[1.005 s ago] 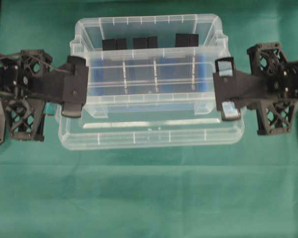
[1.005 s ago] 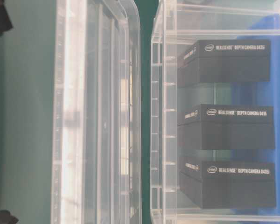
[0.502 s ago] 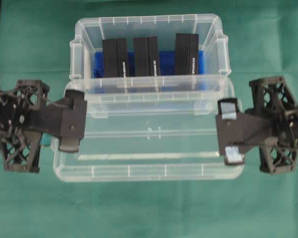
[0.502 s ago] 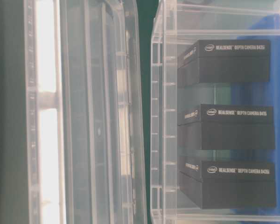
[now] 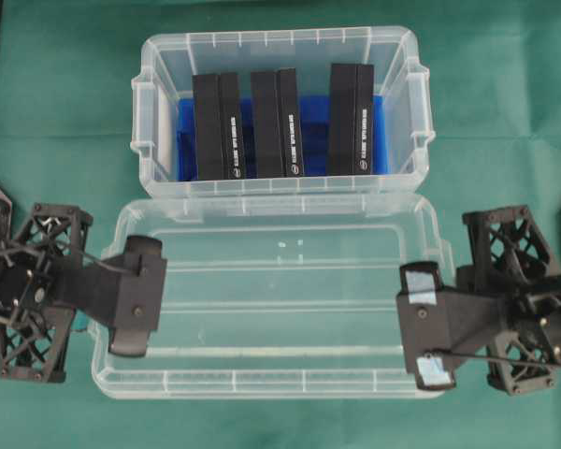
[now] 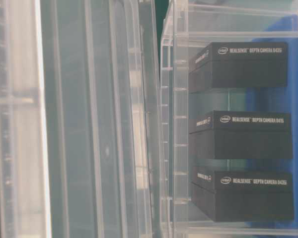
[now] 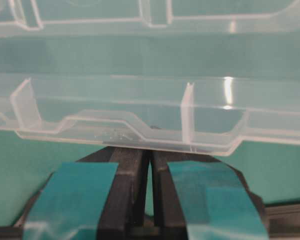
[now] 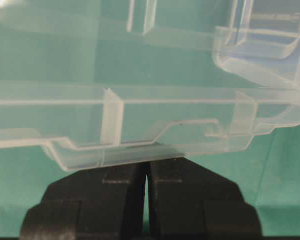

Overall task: Clamp the lid of the box with both arms, then lift and open it.
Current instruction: 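Carry the lid toward the front and lower it onto the cloth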

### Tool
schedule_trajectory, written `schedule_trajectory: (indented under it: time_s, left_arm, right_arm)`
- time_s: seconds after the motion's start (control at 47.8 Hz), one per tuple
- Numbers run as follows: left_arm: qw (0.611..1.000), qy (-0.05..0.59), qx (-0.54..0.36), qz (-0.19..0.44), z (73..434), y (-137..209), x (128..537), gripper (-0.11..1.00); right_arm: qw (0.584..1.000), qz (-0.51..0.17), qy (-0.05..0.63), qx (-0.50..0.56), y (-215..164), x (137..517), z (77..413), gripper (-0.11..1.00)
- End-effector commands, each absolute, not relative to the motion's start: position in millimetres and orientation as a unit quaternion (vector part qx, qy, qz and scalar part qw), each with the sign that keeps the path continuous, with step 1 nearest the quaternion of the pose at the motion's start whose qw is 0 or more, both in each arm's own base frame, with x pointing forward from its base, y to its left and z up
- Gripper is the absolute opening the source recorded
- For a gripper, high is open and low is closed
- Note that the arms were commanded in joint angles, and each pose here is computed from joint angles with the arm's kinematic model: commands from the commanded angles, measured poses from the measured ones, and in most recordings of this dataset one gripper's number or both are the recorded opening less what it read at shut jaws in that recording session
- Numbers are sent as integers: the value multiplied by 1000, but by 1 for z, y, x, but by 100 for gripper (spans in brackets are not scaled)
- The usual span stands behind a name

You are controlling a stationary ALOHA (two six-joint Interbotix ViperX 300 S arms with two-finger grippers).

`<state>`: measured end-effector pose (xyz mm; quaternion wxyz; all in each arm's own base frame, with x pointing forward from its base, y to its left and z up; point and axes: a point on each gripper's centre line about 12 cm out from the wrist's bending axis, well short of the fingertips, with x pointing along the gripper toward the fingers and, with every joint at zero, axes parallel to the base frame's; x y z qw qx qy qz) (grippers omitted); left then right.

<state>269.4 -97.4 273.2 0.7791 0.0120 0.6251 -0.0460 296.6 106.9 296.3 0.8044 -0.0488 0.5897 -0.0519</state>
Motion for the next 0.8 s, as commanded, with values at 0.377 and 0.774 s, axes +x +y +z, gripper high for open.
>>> schedule_trajectory:
  time_s: [0.377,0.774]
  left_arm:
    - [801,598,-9,-34,283,-103,285,2]
    - [790,613,-25,-25,247,-122,289,2]
  right_arm:
    - [818,-61,571,-38,120,312,294,0]
    - [816,-49,575,-44,128,324,264,0]
